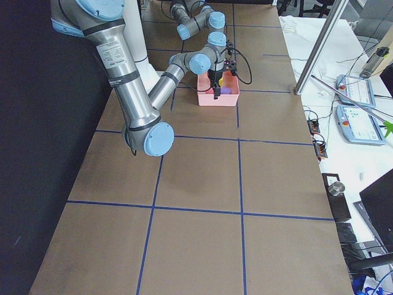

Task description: Place blocks into pink bin with both arms

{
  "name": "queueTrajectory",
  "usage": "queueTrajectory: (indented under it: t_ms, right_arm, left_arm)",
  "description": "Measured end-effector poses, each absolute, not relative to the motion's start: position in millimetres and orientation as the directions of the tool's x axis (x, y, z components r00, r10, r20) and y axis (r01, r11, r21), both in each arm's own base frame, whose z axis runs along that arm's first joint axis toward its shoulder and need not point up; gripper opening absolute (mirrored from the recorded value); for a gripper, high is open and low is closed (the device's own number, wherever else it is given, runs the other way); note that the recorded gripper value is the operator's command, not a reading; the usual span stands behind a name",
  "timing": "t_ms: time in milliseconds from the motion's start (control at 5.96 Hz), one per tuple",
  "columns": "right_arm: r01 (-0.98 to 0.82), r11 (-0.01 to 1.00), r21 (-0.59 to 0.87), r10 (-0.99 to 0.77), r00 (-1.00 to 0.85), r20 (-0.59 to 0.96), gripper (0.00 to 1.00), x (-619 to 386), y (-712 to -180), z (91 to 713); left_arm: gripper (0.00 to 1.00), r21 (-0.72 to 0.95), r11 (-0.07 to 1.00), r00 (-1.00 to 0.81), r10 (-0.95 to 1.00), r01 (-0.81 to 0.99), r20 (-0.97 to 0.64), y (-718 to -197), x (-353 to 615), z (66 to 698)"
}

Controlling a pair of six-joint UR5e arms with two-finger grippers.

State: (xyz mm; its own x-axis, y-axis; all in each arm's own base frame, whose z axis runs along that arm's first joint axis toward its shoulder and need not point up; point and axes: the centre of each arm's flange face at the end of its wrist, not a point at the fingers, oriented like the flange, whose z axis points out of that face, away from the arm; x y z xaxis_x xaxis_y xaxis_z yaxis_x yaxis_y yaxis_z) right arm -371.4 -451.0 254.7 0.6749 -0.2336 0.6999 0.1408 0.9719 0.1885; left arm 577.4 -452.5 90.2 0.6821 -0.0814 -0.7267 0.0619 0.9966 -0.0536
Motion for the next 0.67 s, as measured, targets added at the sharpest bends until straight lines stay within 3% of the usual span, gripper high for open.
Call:
queueTrajectory:
  t_ms: [335, 671]
  right_arm:
    - [0.166, 0.964, 0.210, -0.266, 0.676, 0.687, 1.00, -361, -449, 266]
    - [0.219, 0.944, 0.248, -0.329, 0.686, 0.649, 1.00, -319, -452, 304]
  left_arm:
    - [1.00, 0.011, 1.000, 0.685, -0.010, 0.026, -0.729, -449, 559, 107]
    - [1.00, 0.122, 0.989, 0.695, 0.142, -0.079, -0.705, -468, 478, 188]
